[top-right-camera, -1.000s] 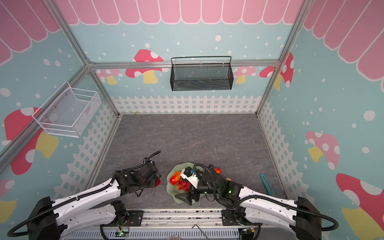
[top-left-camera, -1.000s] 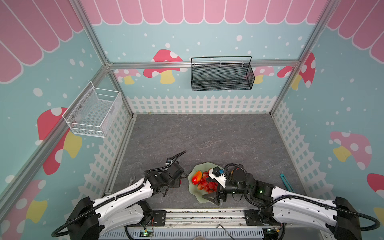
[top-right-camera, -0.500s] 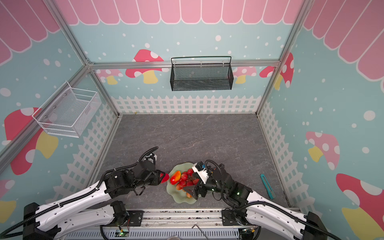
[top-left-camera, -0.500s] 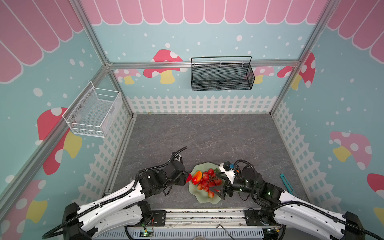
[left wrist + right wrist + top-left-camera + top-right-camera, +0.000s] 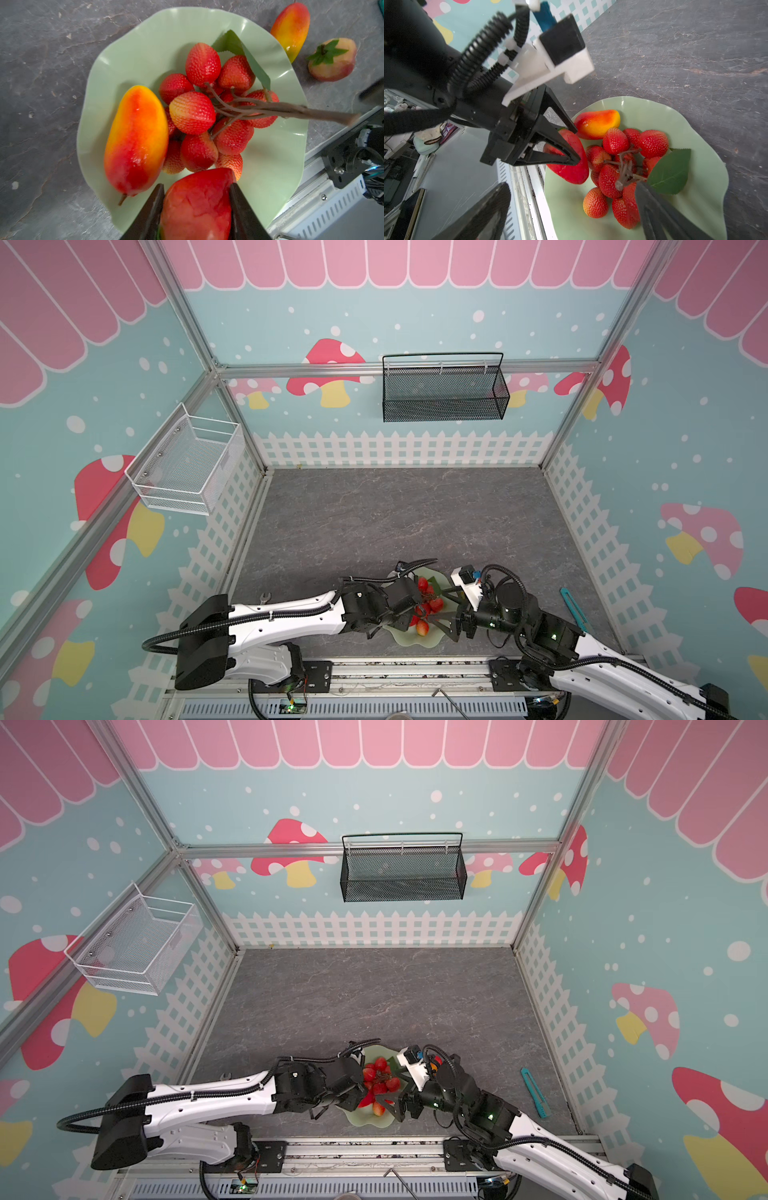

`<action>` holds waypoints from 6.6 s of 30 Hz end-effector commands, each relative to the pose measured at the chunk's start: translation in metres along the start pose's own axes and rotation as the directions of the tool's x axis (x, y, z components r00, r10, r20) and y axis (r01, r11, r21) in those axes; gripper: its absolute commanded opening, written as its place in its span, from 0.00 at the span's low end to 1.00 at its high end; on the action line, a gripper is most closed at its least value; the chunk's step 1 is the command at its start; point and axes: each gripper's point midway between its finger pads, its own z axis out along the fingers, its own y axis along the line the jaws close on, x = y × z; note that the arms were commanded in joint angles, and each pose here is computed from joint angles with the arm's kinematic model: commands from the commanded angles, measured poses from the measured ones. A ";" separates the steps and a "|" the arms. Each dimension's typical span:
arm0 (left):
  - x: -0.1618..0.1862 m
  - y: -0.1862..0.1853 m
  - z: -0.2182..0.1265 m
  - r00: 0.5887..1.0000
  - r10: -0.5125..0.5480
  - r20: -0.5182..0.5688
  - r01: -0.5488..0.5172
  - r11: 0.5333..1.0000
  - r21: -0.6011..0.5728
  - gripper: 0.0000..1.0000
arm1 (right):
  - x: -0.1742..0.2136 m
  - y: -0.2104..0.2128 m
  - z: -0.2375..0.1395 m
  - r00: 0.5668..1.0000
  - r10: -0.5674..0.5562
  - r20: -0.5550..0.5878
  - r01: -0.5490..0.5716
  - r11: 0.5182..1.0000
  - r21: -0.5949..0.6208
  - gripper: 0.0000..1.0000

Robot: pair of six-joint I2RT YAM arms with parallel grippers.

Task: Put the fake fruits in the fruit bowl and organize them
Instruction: 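Lower the red fruit into the bowl with left gripper while right releases stem, then grasp the mango beyond the bowl with the right gripper and lift it, then lower the mango into the bowl and open the right gripper, then move the right gripper to the red-yellow fruit beside the bowl and grasp it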

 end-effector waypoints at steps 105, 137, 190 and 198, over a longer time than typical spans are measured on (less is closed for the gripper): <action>-0.042 0.071 -0.095 0.873 -0.183 0.453 0.150 0.983 0.109 1.00 | -0.058 -0.076 0.109 0.816 -0.515 -0.262 0.506 0.856 -0.107 0.39; -0.036 0.075 -0.095 0.877 -0.184 0.443 0.155 0.983 0.101 1.00 | -0.038 -0.083 0.128 0.712 -0.588 -0.383 0.616 0.785 -0.060 0.68; -0.047 -0.011 -0.076 0.908 0.005 0.419 -0.158 0.930 0.332 1.00 | 0.094 -0.139 -0.111 0.239 0.721 0.650 -0.681 -0.353 0.641 0.98; -0.044 -0.010 -0.067 0.915 0.002 0.404 -0.148 0.932 0.330 1.00 | 0.089 -0.153 -0.124 0.251 0.620 0.743 -0.723 -0.391 0.570 0.99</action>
